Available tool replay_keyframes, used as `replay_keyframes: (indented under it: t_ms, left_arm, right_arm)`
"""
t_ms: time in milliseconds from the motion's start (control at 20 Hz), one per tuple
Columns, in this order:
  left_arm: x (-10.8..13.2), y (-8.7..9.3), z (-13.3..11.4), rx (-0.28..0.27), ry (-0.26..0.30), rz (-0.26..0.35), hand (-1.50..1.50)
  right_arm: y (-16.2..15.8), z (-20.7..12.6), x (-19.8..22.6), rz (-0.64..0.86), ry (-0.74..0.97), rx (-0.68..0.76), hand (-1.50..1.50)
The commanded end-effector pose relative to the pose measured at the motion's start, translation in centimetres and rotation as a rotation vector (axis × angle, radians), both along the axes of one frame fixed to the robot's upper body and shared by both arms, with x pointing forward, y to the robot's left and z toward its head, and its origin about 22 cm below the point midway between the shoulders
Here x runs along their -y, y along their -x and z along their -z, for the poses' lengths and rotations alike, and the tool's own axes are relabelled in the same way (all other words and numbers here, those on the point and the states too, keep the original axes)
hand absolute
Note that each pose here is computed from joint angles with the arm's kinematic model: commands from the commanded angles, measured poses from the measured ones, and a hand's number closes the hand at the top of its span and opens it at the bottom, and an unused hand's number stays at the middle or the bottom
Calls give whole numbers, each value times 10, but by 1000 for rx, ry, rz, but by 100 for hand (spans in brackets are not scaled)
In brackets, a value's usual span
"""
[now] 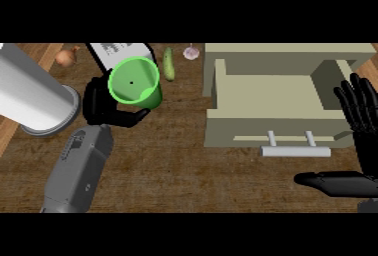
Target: Pick up the cup, place it into the drawer and close the drawer
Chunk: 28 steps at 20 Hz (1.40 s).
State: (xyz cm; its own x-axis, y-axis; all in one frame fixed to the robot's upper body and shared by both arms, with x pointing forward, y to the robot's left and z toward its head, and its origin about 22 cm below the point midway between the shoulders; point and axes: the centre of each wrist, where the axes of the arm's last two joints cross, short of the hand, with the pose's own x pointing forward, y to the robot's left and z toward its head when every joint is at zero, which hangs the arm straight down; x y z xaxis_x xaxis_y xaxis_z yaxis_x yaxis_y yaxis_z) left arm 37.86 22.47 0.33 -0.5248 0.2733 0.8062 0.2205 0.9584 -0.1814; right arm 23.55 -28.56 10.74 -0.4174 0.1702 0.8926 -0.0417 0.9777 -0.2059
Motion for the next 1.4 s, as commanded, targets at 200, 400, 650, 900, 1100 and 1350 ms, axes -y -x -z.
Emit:
replay_keyframes:
  t_ms: [200,400,650,900,1100,1350]
  left_arm:
    - [69,-11,-97,51,-64,74,150]
    - [108,-25,-114,46,-160,60,150]
    - [141,-33,-151,12,-178,49,150]
    - [157,-40,-156,-57,-172,72,150]
    - [182,-50,-178,-109,-196,53,150]
    - [192,-51,-155,-169,-229,38,150]
  right_arm:
    - [10,-10,16,0,-13,-4,-150]
    - [7,-4,3,-9,-5,8,-150]
    - [9,-2,-2,2,-25,12,-150]
    - [-6,16,18,-6,-8,8,-150]
    - [11,6,11,-29,-10,-1,-150]
    - [-1,5,14,-29,18,22,-150]
